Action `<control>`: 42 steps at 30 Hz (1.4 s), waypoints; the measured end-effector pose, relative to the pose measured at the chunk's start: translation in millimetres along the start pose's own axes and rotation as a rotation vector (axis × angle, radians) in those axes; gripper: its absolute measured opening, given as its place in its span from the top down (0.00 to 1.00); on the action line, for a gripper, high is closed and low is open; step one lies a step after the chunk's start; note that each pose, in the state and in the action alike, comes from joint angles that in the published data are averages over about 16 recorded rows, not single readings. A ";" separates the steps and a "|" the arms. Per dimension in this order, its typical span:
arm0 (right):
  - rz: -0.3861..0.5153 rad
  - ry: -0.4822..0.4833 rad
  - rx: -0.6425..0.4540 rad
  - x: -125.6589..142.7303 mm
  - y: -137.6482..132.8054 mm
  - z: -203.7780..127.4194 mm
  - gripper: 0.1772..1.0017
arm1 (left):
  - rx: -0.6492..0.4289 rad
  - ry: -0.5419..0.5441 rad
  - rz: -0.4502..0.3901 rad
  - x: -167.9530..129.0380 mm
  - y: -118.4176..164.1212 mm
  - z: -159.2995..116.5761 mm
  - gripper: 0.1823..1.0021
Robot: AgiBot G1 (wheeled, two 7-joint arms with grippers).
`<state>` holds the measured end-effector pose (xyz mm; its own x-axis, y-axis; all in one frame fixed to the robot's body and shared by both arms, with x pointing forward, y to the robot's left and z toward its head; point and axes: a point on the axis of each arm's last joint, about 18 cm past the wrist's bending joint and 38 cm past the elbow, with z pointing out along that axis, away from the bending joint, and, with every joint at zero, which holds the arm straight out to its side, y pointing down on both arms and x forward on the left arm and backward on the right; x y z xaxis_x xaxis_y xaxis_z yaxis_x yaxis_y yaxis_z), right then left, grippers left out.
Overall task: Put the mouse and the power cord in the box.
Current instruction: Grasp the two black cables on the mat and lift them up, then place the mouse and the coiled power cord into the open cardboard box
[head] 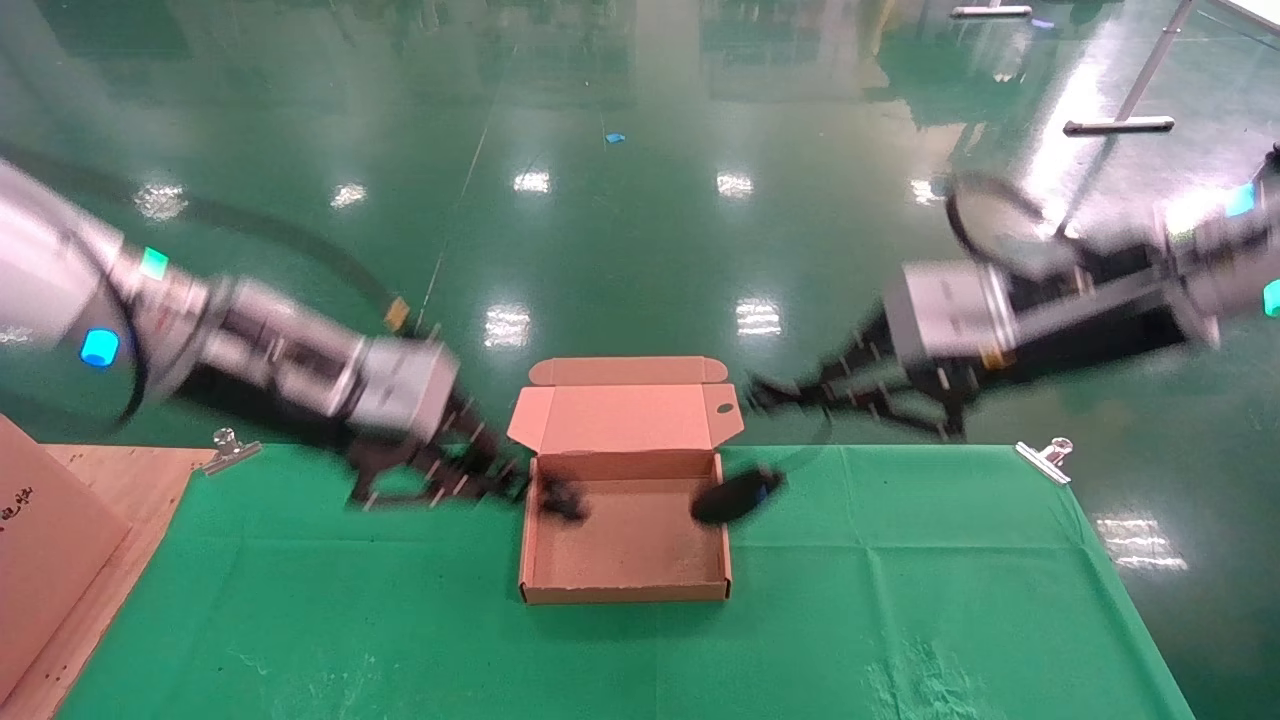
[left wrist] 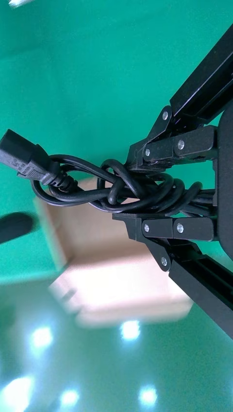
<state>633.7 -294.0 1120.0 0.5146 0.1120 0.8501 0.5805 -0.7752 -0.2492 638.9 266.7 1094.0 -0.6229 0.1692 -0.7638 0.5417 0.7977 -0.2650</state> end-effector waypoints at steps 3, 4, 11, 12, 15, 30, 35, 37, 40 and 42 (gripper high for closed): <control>-0.029 0.021 0.013 18.9 -23.5 -11.1 0.94 | 0.016 -0.036 0.047 -21.9 -28.8 -14.1 0.82; -0.038 0.028 0.016 24.3 -30.4 -14.5 0.94 | 0.019 -0.046 0.060 -27.9 -37.3 -18.5 0.82; -0.071 0.061 0.019 45.7 -61.6 -32.6 0.94 | 0.043 -0.103 0.106 -51.6 -75.8 -44.6 0.82; -0.073 0.064 0.020 46.7 -64.0 -34.5 0.94 | 0.046 -0.108 0.107 -52.8 -78.4 -47.0 0.82; -0.076 0.070 0.021 47.5 -69.9 -39.3 0.94 | 0.054 -0.117 0.110 -53.7 -82.7 -52.0 0.82; -0.064 0.049 0.021 16.0 -86.2 -47.6 0.94 | 0.025 -0.270 0.023 -57.0 -41.4 5.0 0.82; -0.043 0.038 0.014 1.0 -79.0 -42.4 0.94 | 0.023 -0.385 -0.061 -56.3 -18.9 55.9 0.82; -0.033 0.032 0.011 -4.9 -73.7 -38.6 0.94 | 0.022 -0.431 -0.092 -53.7 -11.6 78.0 0.82; -0.016 0.022 0.005 -13.6 -63.7 -31.2 0.94 | 0.004 -0.508 -0.126 -48.3 -0.9 112.7 0.82; -0.003 0.014 0.000 -19.4 -55.7 -25.4 0.94 | -0.019 -0.555 -0.134 -42.1 5.0 137.0 0.82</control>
<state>575.4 -268.8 1129.2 0.5037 0.1054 0.8574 0.5823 -0.7746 -0.2469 745.2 184.2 1044.2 -0.2928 -0.2597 -0.9202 0.4648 0.8024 -0.3744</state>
